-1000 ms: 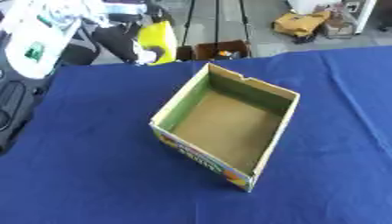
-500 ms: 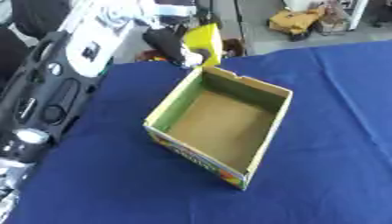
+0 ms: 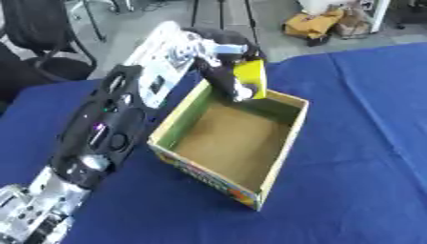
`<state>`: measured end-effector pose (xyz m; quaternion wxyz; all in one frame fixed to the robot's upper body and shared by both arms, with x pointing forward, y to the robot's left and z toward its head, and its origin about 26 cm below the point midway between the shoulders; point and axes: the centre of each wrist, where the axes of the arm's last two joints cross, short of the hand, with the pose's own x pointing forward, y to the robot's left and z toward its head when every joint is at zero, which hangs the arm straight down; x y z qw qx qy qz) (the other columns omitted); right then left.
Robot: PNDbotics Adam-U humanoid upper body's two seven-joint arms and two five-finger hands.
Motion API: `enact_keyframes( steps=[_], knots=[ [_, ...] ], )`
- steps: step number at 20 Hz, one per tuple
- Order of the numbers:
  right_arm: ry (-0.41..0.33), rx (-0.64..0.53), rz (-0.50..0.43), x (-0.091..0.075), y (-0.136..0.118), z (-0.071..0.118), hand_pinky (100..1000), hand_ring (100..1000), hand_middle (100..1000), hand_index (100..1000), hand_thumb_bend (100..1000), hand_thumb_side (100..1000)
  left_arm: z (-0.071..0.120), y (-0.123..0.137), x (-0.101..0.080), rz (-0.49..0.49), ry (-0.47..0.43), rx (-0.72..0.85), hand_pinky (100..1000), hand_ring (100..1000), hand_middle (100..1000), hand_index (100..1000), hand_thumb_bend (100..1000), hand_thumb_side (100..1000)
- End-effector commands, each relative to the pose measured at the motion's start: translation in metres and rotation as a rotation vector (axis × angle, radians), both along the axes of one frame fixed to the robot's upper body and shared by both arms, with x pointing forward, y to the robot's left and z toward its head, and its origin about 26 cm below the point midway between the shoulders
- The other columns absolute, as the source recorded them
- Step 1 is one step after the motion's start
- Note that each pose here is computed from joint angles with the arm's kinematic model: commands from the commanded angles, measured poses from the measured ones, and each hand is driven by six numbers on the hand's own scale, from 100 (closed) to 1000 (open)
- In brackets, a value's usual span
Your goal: Pick up objects on the table and place them in the box.
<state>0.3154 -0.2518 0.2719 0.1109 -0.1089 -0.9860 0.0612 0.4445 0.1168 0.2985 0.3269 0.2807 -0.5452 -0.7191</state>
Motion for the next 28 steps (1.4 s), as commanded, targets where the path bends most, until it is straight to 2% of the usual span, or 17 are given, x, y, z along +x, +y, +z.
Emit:
enact_keyframes(
  steps=[1,4,7,18,20,21,22,23,24,25,26,27,28],
  knots=[
    [-0.037,0.004,0.019,-0.003,0.003,0.009,773,765,654,785,100,497,-0.012,-0.013,0.005,0.051,-0.083,0.037,202,332,509,641,100,401],
    [-0.044,0.01,0.03,-0.003,0.005,0.01,774,765,653,783,100,500,-0.038,-0.019,0.014,0.092,-0.083,0.057,204,334,512,642,100,398],
    [-0.047,0.015,0.032,-0.003,0.006,0.011,775,765,652,784,100,501,-0.053,-0.022,0.018,0.108,-0.09,0.075,205,336,514,643,100,399],
    [-0.058,0.021,0.035,-0.003,0.007,0.013,778,764,650,784,100,504,-0.084,-0.028,0.022,0.099,-0.067,0.1,232,350,537,669,100,422],
    [-0.057,0.022,0.034,-0.003,0.006,0.013,779,764,649,784,100,505,-0.086,-0.029,0.022,0.088,-0.048,0.103,325,427,597,740,100,466],
    [-0.056,0.022,0.033,-0.003,0.006,0.013,779,764,649,784,100,505,-0.086,-0.029,0.022,0.078,-0.039,0.111,434,520,673,798,100,512],
    [-0.055,0.023,0.033,-0.003,0.006,0.013,779,764,649,784,100,505,-0.086,-0.029,0.021,0.067,-0.033,0.126,490,579,714,827,100,542],
    [-0.054,0.024,0.033,-0.003,0.006,0.012,779,764,648,783,100,505,-0.084,-0.029,0.02,0.058,-0.028,0.145,621,705,781,893,100,620],
    [-0.053,0.024,0.033,-0.003,0.006,0.012,780,764,648,783,100,505,-0.083,-0.03,0.02,0.048,-0.02,0.171,661,742,801,912,100,635],
    [-0.051,0.025,0.032,-0.003,0.006,0.012,780,764,647,784,100,505,-0.08,-0.03,0.019,0.038,-0.017,0.193,804,833,856,955,132,670],
    [-0.05,0.027,0.032,-0.003,0.006,0.012,780,764,647,784,100,505,-0.078,-0.03,0.018,0.033,-0.016,0.212,853,860,875,970,172,694],
    [-0.05,0.028,0.032,-0.003,0.006,0.011,780,764,646,783,100,505,-0.076,-0.029,0.017,0.032,-0.014,0.228,936,907,916,998,252,744],
    [-0.05,0.028,0.031,-0.003,0.006,0.012,780,763,646,783,100,506,-0.076,-0.028,0.017,0.034,-0.011,0.246,976,931,952,1000,319,784]
  ],
)
